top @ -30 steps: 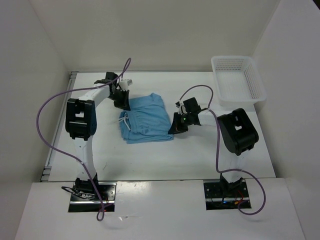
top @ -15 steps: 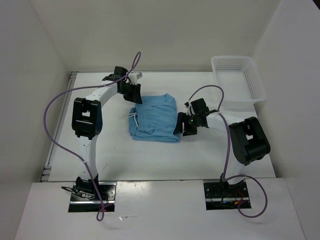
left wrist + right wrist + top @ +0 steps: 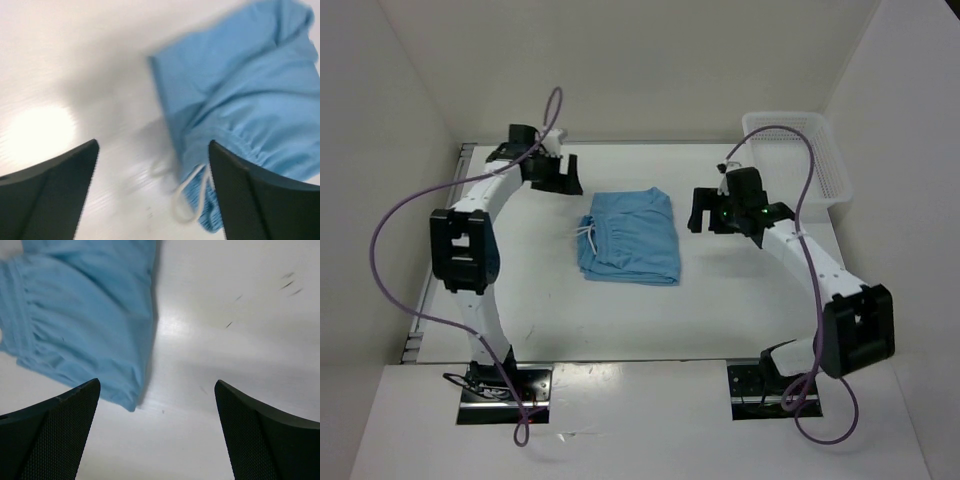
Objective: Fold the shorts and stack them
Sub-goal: Fold the shorts
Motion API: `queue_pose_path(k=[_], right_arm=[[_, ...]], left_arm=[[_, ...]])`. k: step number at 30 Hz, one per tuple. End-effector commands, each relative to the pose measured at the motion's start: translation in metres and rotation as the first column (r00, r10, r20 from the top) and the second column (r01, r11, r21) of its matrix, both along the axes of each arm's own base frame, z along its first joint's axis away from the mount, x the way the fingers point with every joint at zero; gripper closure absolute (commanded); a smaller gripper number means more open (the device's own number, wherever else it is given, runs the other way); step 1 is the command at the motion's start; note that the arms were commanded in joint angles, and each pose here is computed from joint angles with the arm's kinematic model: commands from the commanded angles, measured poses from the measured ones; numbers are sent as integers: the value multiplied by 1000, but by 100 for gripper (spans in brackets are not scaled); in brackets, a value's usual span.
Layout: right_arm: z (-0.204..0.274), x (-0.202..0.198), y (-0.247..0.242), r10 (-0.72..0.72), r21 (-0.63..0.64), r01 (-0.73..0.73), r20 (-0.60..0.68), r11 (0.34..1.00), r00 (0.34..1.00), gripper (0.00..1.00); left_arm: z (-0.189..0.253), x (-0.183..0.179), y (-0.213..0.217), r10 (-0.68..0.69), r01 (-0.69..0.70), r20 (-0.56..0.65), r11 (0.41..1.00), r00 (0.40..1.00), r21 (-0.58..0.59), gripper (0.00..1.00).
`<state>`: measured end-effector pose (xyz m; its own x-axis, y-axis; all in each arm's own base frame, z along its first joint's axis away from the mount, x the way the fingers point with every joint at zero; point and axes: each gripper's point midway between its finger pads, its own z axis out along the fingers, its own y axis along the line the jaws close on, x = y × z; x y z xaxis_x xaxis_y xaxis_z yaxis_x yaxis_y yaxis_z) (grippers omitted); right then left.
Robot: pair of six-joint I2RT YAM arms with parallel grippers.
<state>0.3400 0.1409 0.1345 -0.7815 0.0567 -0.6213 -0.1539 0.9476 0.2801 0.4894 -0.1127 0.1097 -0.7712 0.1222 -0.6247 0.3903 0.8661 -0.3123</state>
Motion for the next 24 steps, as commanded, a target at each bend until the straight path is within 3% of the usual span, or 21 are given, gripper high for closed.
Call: queue_pose_path(k=[1, 7, 16, 20, 24], right_arm=[[62, 14, -36, -123, -91, 144, 201, 985, 972, 0], [102, 22, -77, -256, -127, 313, 336, 941, 906, 0], [122, 18, -134, -325, -184, 424, 406, 887, 855, 0], [114, 18, -135, -315, -201, 416, 397, 887, 862, 0], [107, 15, -134, -309, -202, 407, 388, 891, 868, 0]], left_arm=[[83, 16, 73, 167, -183, 243, 982, 956, 43, 0], [107, -4, 171, 383, -430, 298, 896, 874, 112, 0], [81, -50, 266, 590, -661, 318, 722, 742, 205, 0], [87, -51, 264, 568, -625, 307, 770, 764, 131, 0], [88, -50, 265, 567, -627, 316, 768, 761, 130, 0]])
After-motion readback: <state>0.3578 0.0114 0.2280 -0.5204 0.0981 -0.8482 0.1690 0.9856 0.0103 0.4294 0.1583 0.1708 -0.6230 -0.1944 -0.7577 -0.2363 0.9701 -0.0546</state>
